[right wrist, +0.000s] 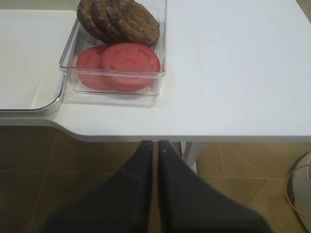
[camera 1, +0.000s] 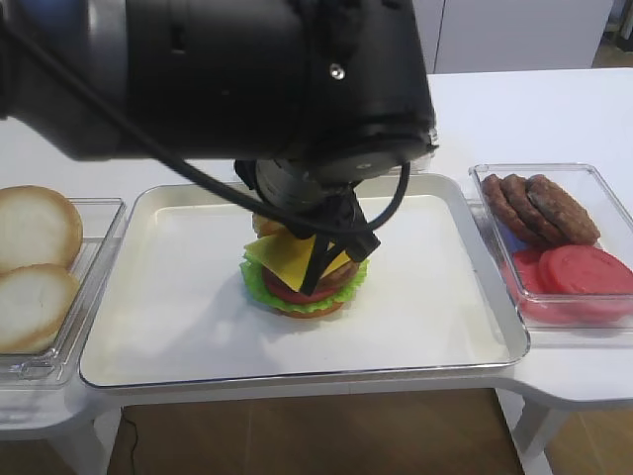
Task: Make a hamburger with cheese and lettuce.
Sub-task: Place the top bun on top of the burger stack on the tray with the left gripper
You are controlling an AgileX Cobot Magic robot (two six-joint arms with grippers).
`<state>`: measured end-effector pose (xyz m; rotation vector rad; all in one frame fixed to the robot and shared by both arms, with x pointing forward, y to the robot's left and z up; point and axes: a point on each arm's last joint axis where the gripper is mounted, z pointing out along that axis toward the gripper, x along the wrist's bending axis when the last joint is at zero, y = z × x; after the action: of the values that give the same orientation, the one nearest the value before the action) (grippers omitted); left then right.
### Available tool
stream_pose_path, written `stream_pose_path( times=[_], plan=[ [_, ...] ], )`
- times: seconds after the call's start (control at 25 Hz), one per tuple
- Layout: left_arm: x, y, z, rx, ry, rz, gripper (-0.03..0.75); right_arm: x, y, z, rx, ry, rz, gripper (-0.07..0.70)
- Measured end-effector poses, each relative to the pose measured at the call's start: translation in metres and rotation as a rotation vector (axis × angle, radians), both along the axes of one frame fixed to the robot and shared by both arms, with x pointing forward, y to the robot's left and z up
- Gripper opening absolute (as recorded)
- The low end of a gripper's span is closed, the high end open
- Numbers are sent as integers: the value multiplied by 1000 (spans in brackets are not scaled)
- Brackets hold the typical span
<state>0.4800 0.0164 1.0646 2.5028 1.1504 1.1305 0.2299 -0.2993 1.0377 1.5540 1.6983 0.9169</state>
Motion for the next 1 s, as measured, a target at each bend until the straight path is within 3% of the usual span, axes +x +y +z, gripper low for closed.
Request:
stream_pose_path(
  times=[1.0],
  plan=[
    [-5,-2,-4,-44,67,21,251,0,0,0,2,-1,-1,27]
  ],
)
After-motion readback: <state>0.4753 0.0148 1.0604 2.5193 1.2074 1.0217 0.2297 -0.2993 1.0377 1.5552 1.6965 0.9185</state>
